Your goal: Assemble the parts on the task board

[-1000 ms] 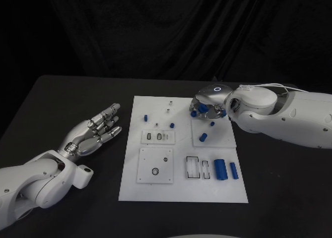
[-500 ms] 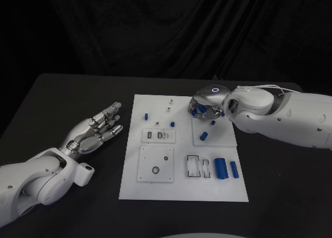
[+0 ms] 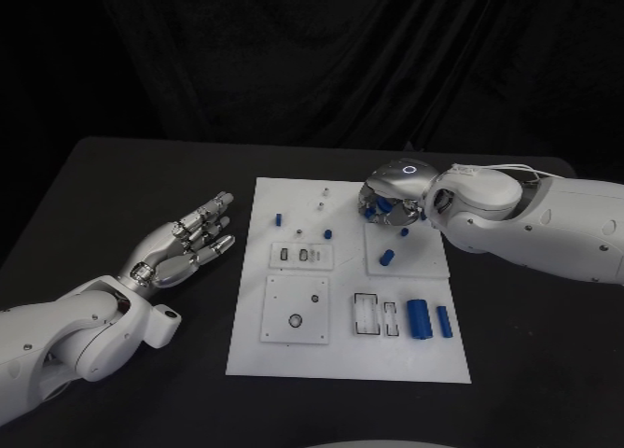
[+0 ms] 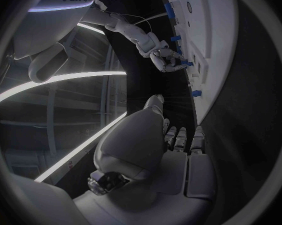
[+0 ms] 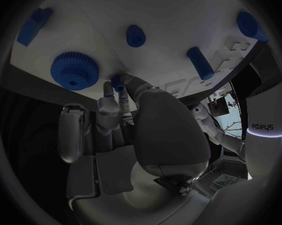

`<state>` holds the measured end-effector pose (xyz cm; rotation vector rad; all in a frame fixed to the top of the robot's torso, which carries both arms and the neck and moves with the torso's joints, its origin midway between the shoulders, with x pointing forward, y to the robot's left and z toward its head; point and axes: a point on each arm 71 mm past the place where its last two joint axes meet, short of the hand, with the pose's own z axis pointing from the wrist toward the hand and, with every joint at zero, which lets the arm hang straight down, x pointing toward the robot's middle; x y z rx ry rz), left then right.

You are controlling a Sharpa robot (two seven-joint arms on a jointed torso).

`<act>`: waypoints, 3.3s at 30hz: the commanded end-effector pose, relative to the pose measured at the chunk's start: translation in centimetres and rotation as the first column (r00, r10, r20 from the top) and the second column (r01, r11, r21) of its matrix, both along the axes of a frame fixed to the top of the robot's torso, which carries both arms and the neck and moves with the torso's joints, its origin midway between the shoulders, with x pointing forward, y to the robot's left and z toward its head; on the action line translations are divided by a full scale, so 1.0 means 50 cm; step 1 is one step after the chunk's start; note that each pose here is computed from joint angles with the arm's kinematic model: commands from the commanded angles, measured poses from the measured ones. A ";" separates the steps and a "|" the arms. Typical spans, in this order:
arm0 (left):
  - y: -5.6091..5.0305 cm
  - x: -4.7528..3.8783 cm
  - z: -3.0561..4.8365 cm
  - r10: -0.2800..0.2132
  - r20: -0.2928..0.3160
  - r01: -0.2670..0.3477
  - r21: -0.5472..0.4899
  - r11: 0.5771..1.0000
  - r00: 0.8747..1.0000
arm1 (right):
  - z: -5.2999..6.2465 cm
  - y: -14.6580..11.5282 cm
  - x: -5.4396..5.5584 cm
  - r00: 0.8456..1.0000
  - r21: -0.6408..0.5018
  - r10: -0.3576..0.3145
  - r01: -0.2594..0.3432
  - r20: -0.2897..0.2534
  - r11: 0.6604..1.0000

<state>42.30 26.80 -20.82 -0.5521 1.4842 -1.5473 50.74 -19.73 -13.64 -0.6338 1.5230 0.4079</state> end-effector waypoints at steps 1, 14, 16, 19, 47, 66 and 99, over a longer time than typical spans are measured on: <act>-0.005 -0.007 0.023 -0.050 0.128 0.060 -0.077 0.995 0.991 | 0.014 0.005 -0.003 0.997 0.044 0.033 -0.035 0.064 0.998; -0.005 -0.006 0.022 -0.049 0.125 0.059 -0.074 0.996 0.991 | 0.070 0.063 0.022 0.987 0.056 0.074 -0.083 0.145 0.995; -0.007 -0.005 0.021 -0.052 0.124 0.061 -0.075 0.995 0.991 | 0.073 0.077 0.032 0.986 0.048 0.080 -0.088 0.147 0.995; -0.009 -0.004 0.021 -0.054 0.124 0.064 -0.075 0.995 0.991 | 0.073 0.094 0.046 0.987 0.038 0.079 -0.085 0.138 0.996; -0.011 -0.005 0.024 -0.049 0.149 0.061 -0.082 0.995 0.988 | 0.039 0.135 0.090 0.999 -0.005 0.027 -0.027 0.044 1.000; -0.011 -0.002 0.022 -0.051 0.139 0.062 -0.078 0.995 0.989 | 0.035 0.144 0.090 0.999 -0.013 0.031 -0.030 0.034 0.999; -0.008 0.005 0.020 -0.045 0.154 0.057 -0.077 0.995 0.987 | 0.025 0.134 0.090 1.000 -0.043 -0.017 0.016 -0.002 0.999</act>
